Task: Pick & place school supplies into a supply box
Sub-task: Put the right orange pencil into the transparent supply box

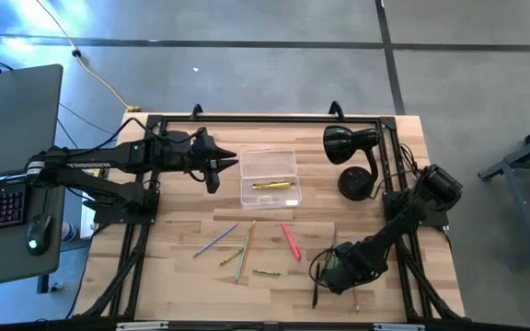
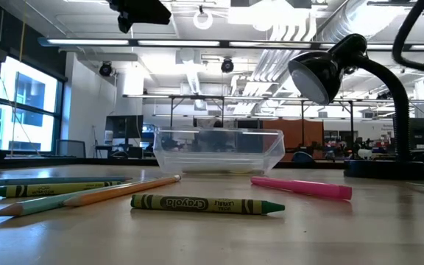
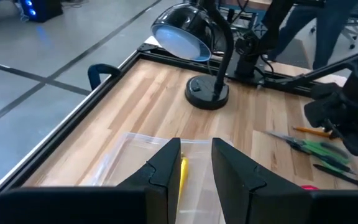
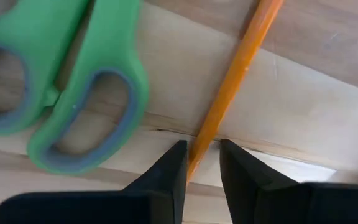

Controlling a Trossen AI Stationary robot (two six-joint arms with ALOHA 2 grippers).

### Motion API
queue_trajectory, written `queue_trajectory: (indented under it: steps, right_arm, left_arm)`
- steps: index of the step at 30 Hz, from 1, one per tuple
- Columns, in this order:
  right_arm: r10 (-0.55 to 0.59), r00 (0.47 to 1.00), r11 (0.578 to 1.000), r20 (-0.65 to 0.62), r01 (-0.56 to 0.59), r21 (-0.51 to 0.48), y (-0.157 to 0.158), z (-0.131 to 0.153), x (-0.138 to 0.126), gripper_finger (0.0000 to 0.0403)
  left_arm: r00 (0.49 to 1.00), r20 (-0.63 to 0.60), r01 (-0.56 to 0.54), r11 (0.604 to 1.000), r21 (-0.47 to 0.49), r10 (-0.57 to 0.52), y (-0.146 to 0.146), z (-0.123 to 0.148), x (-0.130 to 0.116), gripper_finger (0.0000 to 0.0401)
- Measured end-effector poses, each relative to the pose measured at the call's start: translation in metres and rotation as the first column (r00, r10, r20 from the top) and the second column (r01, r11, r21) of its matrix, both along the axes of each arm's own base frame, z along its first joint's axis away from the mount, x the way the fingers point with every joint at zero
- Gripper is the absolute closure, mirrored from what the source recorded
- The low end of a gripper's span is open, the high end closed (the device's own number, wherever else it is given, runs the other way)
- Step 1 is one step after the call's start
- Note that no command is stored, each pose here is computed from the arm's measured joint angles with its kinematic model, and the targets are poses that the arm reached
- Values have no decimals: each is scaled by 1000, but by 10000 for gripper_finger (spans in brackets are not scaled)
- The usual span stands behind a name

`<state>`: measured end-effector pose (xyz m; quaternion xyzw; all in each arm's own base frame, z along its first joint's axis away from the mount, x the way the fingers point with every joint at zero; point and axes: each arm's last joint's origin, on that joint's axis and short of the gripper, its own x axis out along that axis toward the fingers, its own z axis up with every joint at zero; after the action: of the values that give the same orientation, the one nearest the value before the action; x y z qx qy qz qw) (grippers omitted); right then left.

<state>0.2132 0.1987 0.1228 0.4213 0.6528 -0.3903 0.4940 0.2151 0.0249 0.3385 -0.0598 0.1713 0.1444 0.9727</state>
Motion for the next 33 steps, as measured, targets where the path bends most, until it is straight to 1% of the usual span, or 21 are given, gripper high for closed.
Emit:
queue_trajectory:
  steps: [6, 7, 12, 18, 23, 28, 33]
  right_arm:
    - [3, 1000, 999, 25, -2, -33, -1, -2, 0, 392]
    - [5, 999, 999, 32, -3, -40, -2, -2, 0, 396]
    - [12, 999, 997, 43, -9, -71, -3, -3, -1, 385]
    - [14, 999, 997, 36, -11, -70, -3, -2, -1, 398]
    - [16, 998, 997, 69, -11, -74, -6, 7, -2, 391]
    - [32, 993, 988, 114, -15, -152, -12, 15, -5, 398]
    - [49, 991, 984, 129, -26, -176, -15, 15, -4, 396]
  left_arm:
    - [1000, 0, 0, 1000, 0, 0, 0, 0, 0, 279]
    - [1000, 0, 0, 1000, 0, 0, 0, 0, 0, 279]
    - [1000, 0, 0, 1000, 0, 0, 0, 0, 0, 279]
    - [1000, 1, 0, 1000, -1, 0, 0, 0, 0, 279]
    - [1000, 5, -6, 1000, -17, 6, 0, 0, 0, 279]
    - [1000, 6, -8, 1000, -21, 8, 0, 0, 0, 279]
    - [1000, 6, -8, 1000, -21, 8, 0, 0, 0, 279]
